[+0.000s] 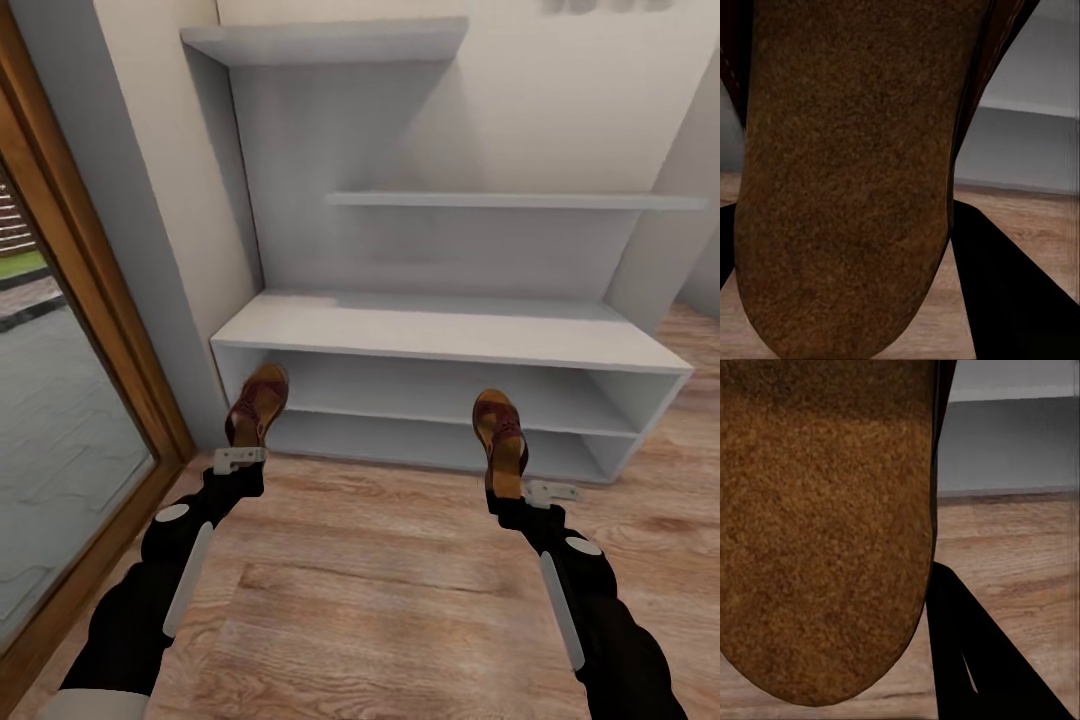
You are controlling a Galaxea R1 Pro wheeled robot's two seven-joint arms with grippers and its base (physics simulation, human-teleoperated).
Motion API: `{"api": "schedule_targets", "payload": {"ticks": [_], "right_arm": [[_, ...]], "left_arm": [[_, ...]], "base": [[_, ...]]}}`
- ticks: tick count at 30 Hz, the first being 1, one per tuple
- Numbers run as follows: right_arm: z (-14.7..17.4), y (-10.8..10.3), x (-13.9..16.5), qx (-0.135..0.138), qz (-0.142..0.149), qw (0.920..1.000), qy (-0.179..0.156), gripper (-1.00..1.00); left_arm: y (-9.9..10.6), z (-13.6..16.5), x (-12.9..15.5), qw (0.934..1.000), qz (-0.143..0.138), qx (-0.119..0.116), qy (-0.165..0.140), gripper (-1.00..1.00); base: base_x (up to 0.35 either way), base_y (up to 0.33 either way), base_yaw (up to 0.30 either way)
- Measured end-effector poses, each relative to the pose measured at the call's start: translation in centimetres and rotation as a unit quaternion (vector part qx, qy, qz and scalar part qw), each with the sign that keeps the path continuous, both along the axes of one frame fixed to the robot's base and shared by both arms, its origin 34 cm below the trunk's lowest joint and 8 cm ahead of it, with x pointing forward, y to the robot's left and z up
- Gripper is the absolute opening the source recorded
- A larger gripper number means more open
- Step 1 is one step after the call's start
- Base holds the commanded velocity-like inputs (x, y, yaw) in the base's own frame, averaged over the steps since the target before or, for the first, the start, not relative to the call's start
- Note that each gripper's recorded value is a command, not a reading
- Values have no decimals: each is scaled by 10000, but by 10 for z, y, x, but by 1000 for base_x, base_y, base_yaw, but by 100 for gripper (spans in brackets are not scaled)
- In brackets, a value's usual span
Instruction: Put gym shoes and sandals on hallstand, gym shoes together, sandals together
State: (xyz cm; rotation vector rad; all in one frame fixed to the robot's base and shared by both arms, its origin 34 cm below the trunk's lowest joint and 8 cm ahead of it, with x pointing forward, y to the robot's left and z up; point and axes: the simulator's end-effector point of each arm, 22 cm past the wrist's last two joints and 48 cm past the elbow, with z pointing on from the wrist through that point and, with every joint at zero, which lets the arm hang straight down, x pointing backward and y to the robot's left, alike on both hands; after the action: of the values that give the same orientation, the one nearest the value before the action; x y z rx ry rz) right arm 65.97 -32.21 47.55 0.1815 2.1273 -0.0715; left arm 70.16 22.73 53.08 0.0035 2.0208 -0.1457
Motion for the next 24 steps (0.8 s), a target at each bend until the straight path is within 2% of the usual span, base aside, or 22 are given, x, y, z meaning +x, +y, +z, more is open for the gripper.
{"api": "schedule_targets", "payload": {"ticks": [6,14,24], "right_arm": [[0,0,0,0,0,10000,-1,-100],[0,0,0,-2,1,10000,-2,-100],[0,0,0,-3,-1,10000,0,-100]], "left_arm": [[0,0,0,10000,0,0,0,-100],[0,0,0,10000,1,-3,1,-100],[0,0,0,10000,1,-2,0,-100]], "base": [[0,4,-192],[0,110,-18],[0,15,0]]}}
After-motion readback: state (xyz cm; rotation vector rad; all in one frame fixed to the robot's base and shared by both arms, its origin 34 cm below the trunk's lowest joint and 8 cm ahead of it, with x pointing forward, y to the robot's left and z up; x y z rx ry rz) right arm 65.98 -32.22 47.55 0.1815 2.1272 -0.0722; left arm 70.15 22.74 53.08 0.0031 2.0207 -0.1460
